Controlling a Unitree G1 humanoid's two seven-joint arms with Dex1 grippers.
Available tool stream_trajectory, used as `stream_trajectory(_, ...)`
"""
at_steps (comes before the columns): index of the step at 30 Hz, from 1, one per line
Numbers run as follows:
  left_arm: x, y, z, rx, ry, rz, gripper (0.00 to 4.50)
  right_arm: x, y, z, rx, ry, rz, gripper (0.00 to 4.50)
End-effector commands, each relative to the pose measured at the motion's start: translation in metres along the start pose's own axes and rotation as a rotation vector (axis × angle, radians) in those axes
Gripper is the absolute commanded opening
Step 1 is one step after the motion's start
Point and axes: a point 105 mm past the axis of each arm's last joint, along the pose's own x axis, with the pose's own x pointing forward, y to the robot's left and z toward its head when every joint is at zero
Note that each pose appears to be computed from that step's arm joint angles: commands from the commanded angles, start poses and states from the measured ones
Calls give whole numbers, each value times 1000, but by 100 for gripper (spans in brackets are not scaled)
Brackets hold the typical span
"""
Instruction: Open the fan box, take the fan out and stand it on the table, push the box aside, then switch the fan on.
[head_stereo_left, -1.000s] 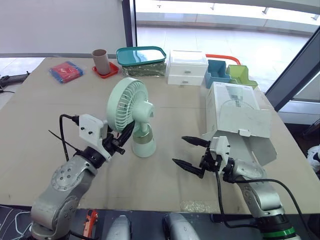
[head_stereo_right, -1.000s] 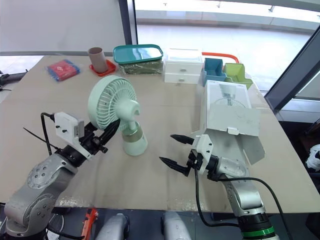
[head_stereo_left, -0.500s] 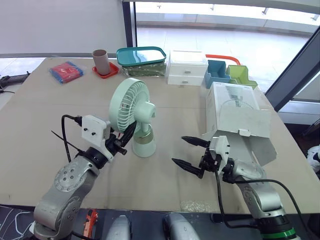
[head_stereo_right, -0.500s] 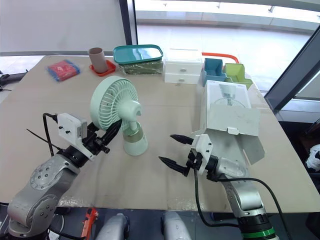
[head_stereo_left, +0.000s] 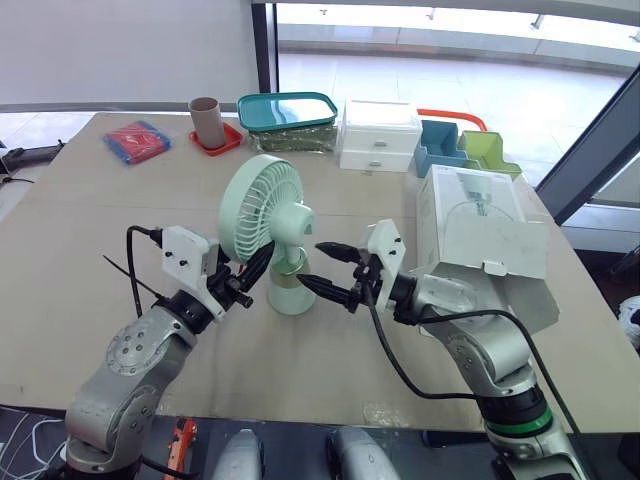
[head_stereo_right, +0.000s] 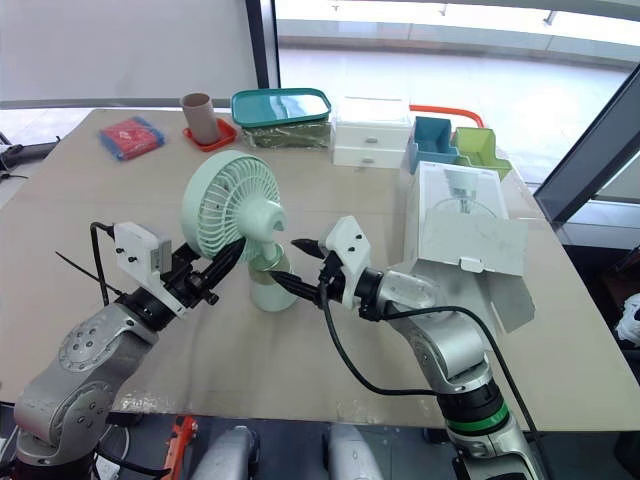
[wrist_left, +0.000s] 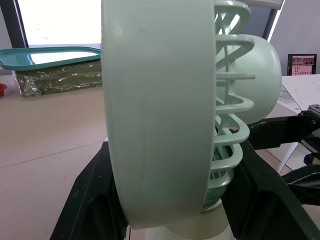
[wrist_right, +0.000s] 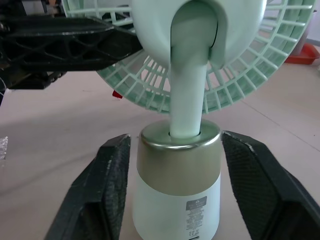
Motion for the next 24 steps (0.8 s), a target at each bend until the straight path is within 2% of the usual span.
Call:
stream_trajectory(1,3,-7,11,-2,-38,-47,188,4,2,15,-66,-26,-8,312)
stream_trajectory(19,-2,-5,1,-14,-15,-64,188,34,-1,23,-45,-56,-42,312)
stream_trajectory(20,-2,-5,1,-13,-14,-63,188,34,-1,23,-45,-53,-41,260)
stream_trajectory(21,-2,-5,0,-12,-13,-61,188,34,-1,22,-44,-50,-42,243)
stream_trajectory(22,-3,-4,0,-11,-13,-59,188,34,-1,22,-43,-47,-41,199)
stream_trajectory(24,-3,-3,-1,-11,-14,-56,188,34,-1,21,-44,-40,-42,199)
